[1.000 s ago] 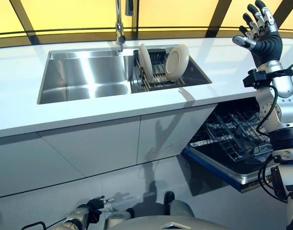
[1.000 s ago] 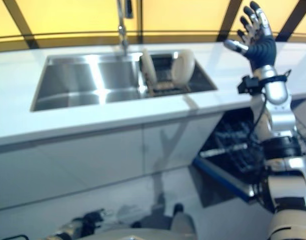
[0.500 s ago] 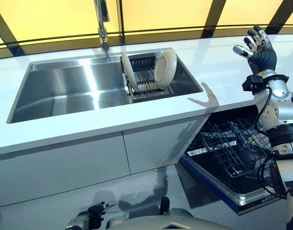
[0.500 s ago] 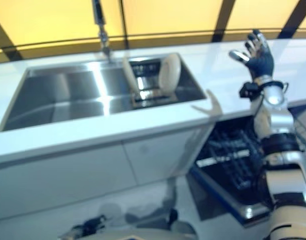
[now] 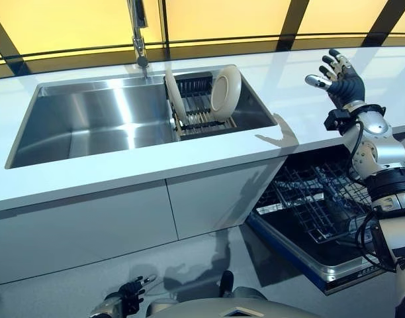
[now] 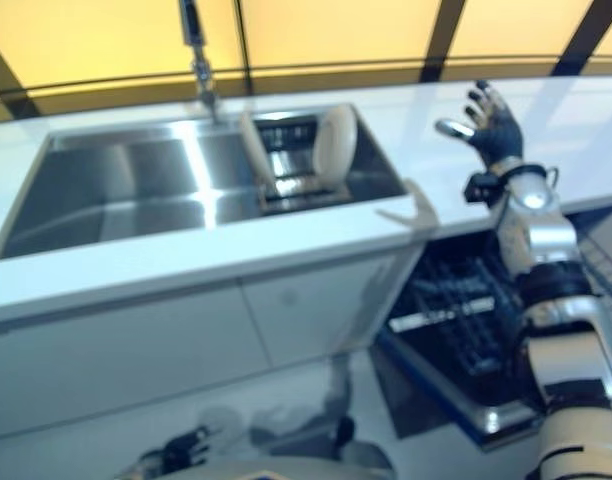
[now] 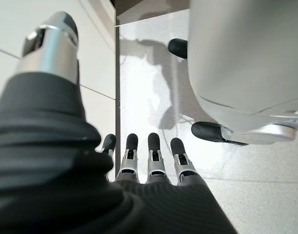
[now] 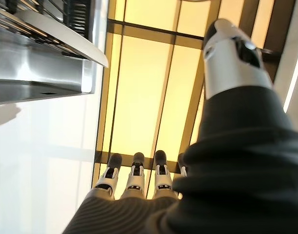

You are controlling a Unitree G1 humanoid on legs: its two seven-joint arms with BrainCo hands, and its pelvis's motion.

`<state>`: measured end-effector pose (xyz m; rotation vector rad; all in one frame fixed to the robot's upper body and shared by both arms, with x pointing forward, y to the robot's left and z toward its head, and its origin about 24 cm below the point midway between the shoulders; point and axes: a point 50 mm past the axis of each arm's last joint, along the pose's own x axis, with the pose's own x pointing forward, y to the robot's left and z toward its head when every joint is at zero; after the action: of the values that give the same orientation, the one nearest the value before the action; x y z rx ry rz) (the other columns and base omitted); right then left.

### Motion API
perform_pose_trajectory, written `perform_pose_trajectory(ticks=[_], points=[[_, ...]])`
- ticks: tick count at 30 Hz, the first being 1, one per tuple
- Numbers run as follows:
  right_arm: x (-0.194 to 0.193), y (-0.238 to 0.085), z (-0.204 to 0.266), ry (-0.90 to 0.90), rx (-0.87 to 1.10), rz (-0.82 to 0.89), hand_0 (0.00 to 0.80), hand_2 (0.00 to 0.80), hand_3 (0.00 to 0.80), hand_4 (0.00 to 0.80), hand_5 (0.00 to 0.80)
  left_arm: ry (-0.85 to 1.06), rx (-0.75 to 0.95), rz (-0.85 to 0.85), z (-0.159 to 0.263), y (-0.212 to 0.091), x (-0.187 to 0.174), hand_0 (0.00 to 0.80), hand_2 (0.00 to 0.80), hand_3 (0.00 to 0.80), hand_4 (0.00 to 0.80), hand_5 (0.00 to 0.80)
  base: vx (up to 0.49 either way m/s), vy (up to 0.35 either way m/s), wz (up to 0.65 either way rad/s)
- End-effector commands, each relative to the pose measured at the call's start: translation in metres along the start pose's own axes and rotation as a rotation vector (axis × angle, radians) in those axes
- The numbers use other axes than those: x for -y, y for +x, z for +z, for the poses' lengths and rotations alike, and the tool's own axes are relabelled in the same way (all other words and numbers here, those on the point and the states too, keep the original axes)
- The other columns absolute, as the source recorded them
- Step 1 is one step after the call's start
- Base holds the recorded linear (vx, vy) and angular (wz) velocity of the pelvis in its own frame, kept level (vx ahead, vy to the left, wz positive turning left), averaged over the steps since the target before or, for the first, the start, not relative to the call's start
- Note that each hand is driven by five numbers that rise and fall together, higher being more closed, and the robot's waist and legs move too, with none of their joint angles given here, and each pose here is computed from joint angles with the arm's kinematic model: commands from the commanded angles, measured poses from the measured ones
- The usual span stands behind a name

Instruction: Take plates into dishwasher

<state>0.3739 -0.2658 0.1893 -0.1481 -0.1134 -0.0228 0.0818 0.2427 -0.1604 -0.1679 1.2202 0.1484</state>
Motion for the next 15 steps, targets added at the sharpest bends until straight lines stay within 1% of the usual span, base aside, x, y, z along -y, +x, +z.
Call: perform_pose_trajectory(ticks=[1,4,8,11,15], points=[[-0.018,0.016,0.046,-0.093,0.148,0.053,0.000,0.000,0.000,0.000,0.000,-0.022,0.059,0.015,0.012,0.000,-0.004,0.000,0.000,0.000,0.000,0.000,0.080,0.005,-0.27],[-0.025,0.017,0.050,-0.102,0.157,0.072,0.000,0.000,0.000,0.000,0.000,-0.014,0.070,-0.009,0.017,0.001,0.003,0.000,0.000,0.000,0.000,0.000,0.141,0.106,-0.13],[-0.026,0.019,0.058,-0.084,0.164,0.088,0.000,0.000,0.000,0.000,0.000,0.032,0.064,-0.032,0.019,0.003,0.012,0.000,0.000,0.000,0.000,0.000,0.195,0.152,-0.37],[-0.021,0.016,0.049,-0.098,0.134,0.103,0.000,0.000,0.000,0.000,0.000,0.031,0.066,-0.038,0.023,0.004,0.011,0.000,0.000,0.000,0.000,0.000,0.105,0.115,0.09],[-0.013,0.012,0.043,-0.087,0.092,0.120,0.000,0.000,0.000,0.000,0.000,0.019,0.061,-0.011,0.022,0.002,0.004,0.000,0.000,0.000,0.000,0.000,0.107,0.035,0.13]])
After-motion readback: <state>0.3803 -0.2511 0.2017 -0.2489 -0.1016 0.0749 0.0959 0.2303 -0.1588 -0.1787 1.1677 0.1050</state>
